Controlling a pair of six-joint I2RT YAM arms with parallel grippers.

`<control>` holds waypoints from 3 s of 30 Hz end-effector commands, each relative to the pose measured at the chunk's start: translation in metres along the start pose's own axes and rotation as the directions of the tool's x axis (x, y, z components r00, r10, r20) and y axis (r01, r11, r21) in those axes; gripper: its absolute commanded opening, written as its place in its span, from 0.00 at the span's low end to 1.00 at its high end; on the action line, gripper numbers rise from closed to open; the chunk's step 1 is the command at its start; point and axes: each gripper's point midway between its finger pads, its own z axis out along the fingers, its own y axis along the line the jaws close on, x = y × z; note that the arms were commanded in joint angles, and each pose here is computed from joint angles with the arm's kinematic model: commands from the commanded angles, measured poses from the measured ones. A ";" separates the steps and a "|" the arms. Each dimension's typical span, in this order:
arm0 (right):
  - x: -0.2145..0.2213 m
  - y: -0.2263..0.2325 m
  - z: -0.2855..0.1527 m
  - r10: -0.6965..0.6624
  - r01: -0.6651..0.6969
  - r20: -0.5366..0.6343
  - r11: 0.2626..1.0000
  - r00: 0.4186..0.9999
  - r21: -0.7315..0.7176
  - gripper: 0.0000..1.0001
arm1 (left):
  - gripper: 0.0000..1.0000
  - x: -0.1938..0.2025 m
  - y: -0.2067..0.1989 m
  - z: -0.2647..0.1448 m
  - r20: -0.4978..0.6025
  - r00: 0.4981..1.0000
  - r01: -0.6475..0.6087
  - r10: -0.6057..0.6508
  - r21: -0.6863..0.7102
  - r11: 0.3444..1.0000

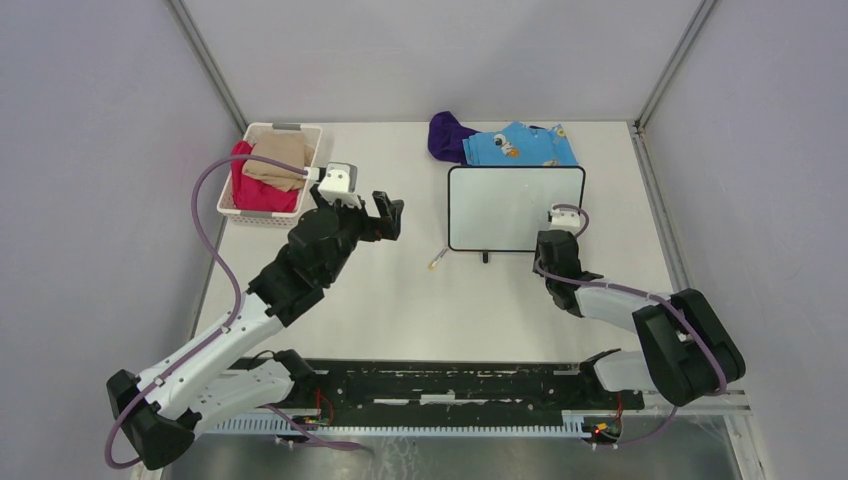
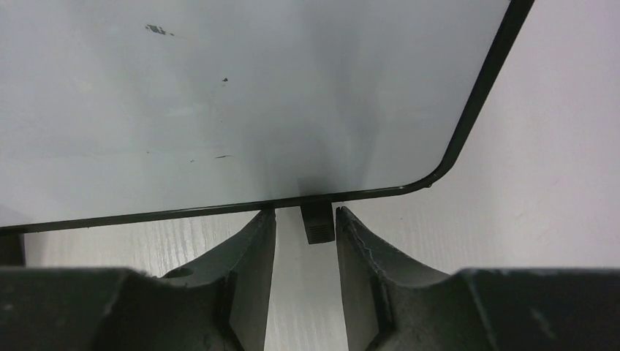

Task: Write a sentence on the whiteboard
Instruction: Move the whiteboard stand to the center of the board.

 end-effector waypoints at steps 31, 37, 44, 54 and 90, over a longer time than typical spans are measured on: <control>-0.002 0.019 -0.016 0.026 -0.018 0.054 0.990 0.998 -0.143 0.00 | 1.00 -0.015 -0.011 -0.002 0.035 0.999 0.009 -0.010 0.043 0.999; -0.006 0.032 -0.014 0.063 -0.053 0.053 0.983 0.997 -0.173 0.00 | 1.00 -0.014 -0.011 -0.001 0.033 0.999 0.007 -0.008 0.037 0.999; -0.011 0.053 -0.015 0.026 -0.012 0.060 0.977 0.998 -0.214 0.00 | 1.00 -0.014 -0.010 -0.001 0.034 0.999 0.004 -0.005 0.034 0.999; 0.021 0.047 -0.037 -0.026 0.033 0.034 0.971 0.999 -0.236 0.00 | 1.00 -0.013 -0.009 0.000 0.029 1.000 0.001 -0.001 0.028 1.000; 0.052 -0.012 -0.054 -0.030 0.029 -0.025 0.999 0.999 -0.017 0.00 | 0.99 -0.001 -0.005 0.007 -0.002 1.000 -0.024 0.024 -0.004 1.000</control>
